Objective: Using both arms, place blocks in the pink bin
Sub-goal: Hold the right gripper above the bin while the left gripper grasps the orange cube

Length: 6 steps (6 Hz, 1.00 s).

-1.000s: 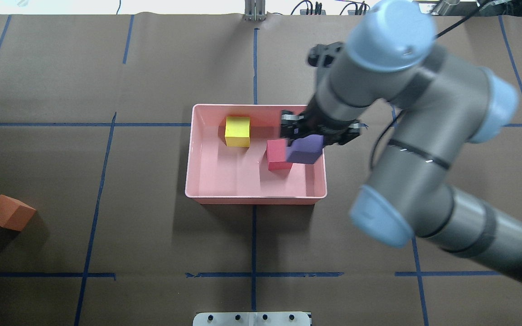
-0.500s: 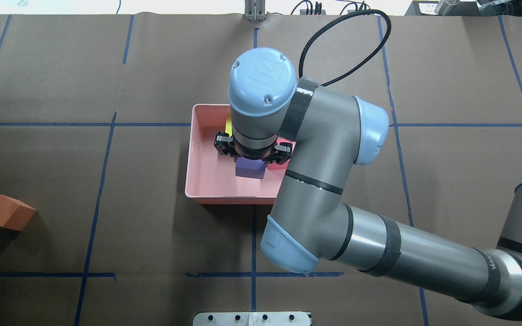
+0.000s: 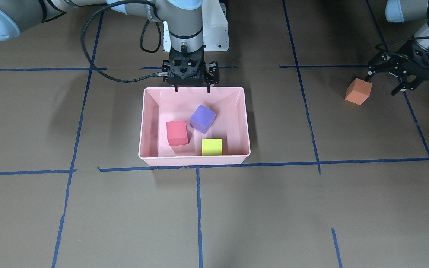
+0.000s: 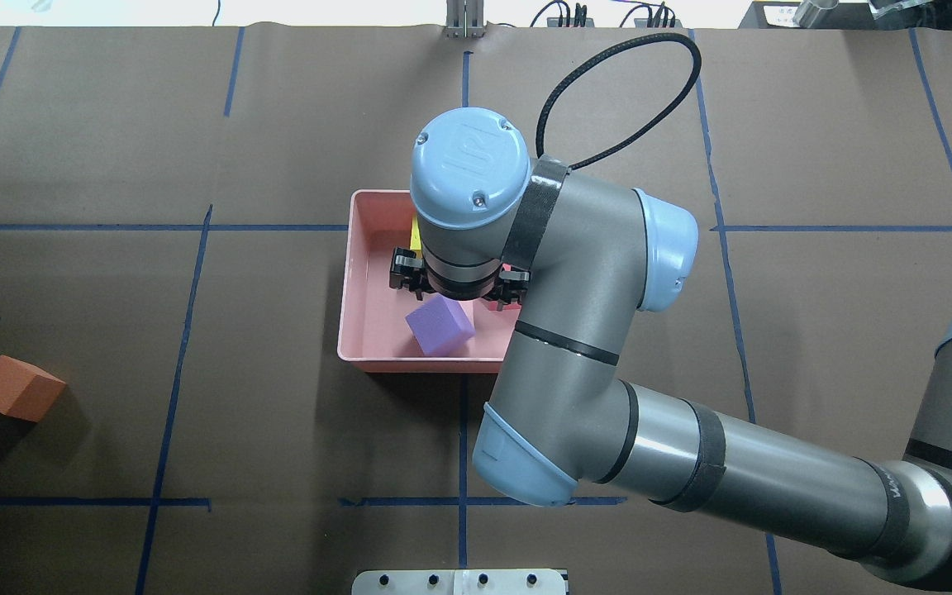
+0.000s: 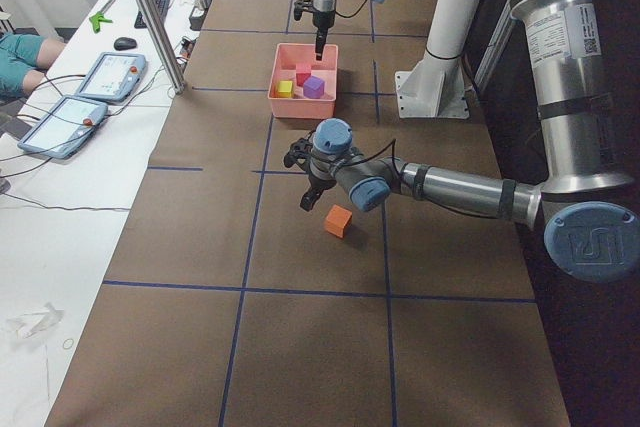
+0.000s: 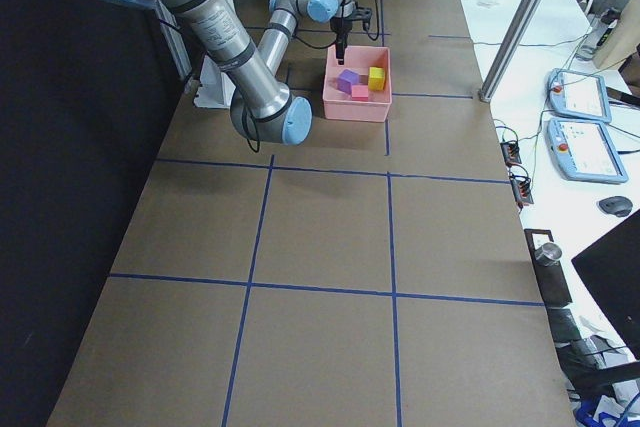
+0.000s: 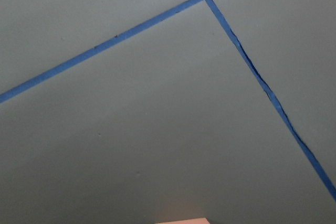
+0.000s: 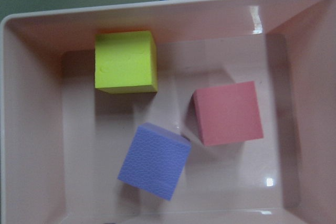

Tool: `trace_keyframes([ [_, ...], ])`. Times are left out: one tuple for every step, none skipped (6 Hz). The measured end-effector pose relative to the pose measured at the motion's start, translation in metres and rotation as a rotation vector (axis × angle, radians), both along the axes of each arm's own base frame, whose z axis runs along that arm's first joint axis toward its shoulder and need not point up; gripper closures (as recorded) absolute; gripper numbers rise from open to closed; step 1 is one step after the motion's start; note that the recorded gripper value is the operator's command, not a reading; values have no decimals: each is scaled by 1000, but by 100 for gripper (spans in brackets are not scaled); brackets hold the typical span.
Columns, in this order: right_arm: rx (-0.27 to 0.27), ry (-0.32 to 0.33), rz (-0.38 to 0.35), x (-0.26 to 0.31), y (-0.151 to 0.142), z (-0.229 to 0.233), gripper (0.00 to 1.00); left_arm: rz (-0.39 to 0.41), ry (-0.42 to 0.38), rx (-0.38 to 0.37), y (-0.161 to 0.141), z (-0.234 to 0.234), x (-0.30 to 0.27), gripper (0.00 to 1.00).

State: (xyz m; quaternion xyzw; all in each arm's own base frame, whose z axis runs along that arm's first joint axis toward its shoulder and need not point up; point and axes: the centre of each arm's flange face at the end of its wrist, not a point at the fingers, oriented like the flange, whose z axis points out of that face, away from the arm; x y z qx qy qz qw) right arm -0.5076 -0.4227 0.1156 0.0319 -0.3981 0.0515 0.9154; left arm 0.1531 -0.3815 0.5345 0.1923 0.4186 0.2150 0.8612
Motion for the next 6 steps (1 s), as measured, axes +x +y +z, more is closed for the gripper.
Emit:
trace_keyframes([
  [21, -4, -24, 28, -7, 16, 0, -9, -21, 6, 12, 9, 7, 0],
  [31, -10, -42, 52, -13, 30, 0, -19, -39, -5, 20, 13, 20, 0],
  [37, -13, -52, 66, -17, 37, 0, -26, -56, -11, 25, 15, 33, 0],
  [40, -13, -55, 72, -19, 41, 0, -26, -65, -14, 29, 16, 40, 0],
  [40, -12, -56, 75, -19, 44, 0, -20, -70, -16, 31, 18, 45, 0],
  [39, -11, -56, 77, -18, 47, 0, -16, -77, -18, 32, 20, 48, 0],
])
